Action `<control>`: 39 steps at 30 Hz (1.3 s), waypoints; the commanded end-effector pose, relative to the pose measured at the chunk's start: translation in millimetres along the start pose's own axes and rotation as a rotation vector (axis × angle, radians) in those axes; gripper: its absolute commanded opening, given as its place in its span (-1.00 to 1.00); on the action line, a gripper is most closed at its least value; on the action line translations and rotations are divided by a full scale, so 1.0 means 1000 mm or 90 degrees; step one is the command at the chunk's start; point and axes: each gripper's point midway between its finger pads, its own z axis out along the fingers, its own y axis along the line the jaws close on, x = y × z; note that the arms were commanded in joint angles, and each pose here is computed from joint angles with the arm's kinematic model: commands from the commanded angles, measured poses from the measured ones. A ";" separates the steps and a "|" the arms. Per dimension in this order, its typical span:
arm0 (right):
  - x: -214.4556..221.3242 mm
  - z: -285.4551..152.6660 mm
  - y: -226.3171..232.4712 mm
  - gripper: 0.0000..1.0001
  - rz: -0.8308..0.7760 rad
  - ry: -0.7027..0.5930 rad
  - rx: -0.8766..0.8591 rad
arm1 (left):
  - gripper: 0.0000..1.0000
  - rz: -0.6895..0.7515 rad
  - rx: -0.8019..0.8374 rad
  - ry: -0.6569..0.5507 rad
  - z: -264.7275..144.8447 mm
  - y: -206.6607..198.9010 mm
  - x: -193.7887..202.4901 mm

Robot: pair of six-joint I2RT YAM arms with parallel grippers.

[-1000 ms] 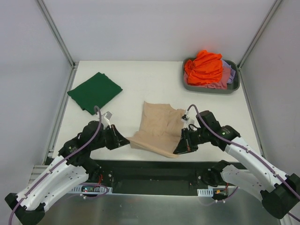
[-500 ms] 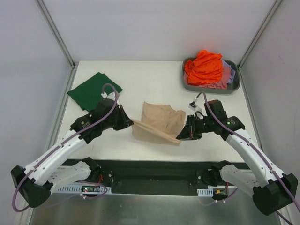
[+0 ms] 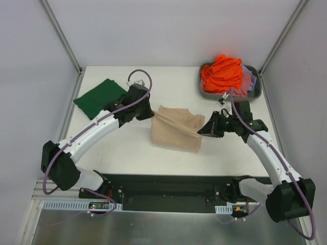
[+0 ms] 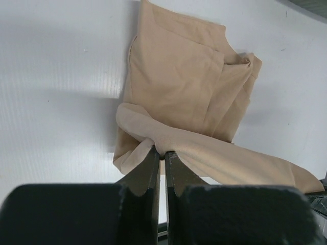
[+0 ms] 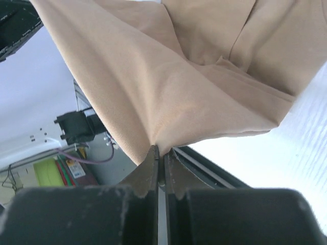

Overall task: Fold and stack the t-shirts
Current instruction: Fold the long partially folded tshirt into a neat square

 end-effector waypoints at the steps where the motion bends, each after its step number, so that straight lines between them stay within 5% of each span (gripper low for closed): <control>1: -0.035 0.004 -0.014 -0.96 0.011 -0.051 0.035 | -1.00 0.023 -0.066 -0.087 0.016 0.013 -0.053; 27: -0.125 0.062 -0.112 -0.90 0.125 -0.097 0.129 | -1.00 0.063 -0.058 0.021 0.155 -0.009 -0.079; 30: -0.132 0.060 -0.114 -0.52 0.127 -0.105 0.132 | -0.47 0.074 -0.021 0.049 0.162 -0.015 -0.077; 31: -0.135 0.058 -0.112 -0.40 0.121 -0.110 0.131 | -0.16 0.080 0.007 0.064 0.160 -0.021 -0.074; 36: -0.137 0.037 -0.107 0.91 0.079 -0.123 0.172 | 0.72 0.100 0.041 0.060 0.139 -0.030 -0.078; 39: -0.125 0.027 -0.104 0.92 0.060 -0.125 0.182 | 0.96 0.098 0.067 0.065 0.120 -0.036 -0.073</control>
